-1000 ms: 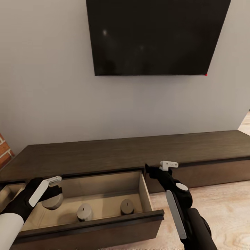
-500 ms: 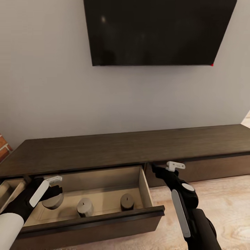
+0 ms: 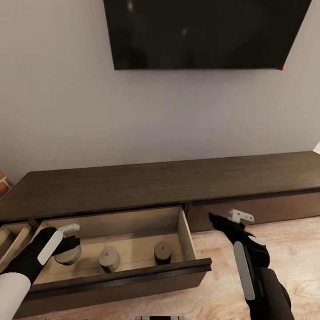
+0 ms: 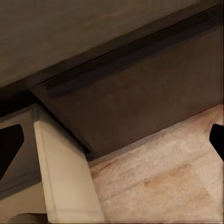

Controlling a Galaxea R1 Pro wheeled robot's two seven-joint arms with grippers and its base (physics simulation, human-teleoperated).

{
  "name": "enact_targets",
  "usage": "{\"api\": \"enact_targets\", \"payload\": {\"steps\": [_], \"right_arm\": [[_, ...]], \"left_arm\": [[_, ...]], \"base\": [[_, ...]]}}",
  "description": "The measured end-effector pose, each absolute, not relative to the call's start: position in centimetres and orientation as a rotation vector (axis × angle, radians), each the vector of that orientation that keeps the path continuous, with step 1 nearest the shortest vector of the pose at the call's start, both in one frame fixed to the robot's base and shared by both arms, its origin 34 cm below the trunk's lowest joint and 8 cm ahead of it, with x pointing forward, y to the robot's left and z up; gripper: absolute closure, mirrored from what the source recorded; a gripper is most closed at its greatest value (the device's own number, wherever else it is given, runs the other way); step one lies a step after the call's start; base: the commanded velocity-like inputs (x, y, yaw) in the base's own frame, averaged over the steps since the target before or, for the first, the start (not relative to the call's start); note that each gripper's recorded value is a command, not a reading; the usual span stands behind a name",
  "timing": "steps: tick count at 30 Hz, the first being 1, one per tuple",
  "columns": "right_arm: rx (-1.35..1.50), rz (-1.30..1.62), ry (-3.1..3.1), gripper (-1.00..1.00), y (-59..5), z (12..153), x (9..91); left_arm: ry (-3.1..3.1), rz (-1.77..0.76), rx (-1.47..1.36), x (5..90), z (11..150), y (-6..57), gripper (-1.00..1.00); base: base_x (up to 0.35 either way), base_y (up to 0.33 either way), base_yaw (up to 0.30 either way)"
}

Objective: Place each of the two pumpkins and all three candles from the living room inside a cabinet in the living room (use any cabinet), then make sure every cabinet is closed, and position the cauldron so it is next to a table in the living room.

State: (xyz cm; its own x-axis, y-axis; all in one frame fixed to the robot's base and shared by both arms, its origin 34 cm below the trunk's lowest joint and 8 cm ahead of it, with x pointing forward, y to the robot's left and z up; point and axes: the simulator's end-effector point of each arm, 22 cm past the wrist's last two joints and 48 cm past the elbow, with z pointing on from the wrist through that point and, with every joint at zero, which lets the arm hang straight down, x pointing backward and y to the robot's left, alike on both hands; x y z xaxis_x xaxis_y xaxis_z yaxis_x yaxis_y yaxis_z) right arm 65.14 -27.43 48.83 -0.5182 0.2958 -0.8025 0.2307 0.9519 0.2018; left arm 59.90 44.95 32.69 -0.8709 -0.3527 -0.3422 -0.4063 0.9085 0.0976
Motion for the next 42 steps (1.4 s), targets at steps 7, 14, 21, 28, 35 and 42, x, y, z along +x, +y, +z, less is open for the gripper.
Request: {"api": "enact_targets", "payload": {"steps": [7, 14, 21, 28, 35, 42], "right_arm": [[0.388, 0.100, 2.161, -1.00, -28.0, 48.0, 64.8], [0.389, 0.102, 2.164, -1.00, -28.0, 47.9, 64.7], [0.391, 0.101, 2.164, -1.00, -28.0, 47.8, 64.7], [0.391, 0.101, 2.164, -1.00, -28.0, 47.8, 64.7], [0.390, 0.103, 2.156, -1.00, -28.0, 48.3, 64.7], [0.386, 0.109, 2.129, -1.00, -28.0, 50.0, 64.8]], "left_arm": [[2.753, 0.240, -0.561, 59.9, 32.4, 44.9, 1.00], [2.753, 0.240, -0.561, 59.9, 32.4, 44.9, 1.00], [2.753, 0.241, -0.565, 59.9, 32.4, 45.0, -1.00], [2.755, 0.242, -0.570, 59.8, 32.3, 45.1, -1.00], [2.746, 0.238, -0.569, 60.0, 32.8, 45.0, -1.00], [2.726, 0.226, -0.569, 60.3, 34.2, 45.0, -1.00]], "base": [[0.000, 0.000, 0.000], [0.000, 0.000, 0.000], [0.000, 0.000, 0.000], [0.000, 0.000, 0.000], [0.000, 0.000, 0.000], [0.000, 0.000, 0.000]]}}
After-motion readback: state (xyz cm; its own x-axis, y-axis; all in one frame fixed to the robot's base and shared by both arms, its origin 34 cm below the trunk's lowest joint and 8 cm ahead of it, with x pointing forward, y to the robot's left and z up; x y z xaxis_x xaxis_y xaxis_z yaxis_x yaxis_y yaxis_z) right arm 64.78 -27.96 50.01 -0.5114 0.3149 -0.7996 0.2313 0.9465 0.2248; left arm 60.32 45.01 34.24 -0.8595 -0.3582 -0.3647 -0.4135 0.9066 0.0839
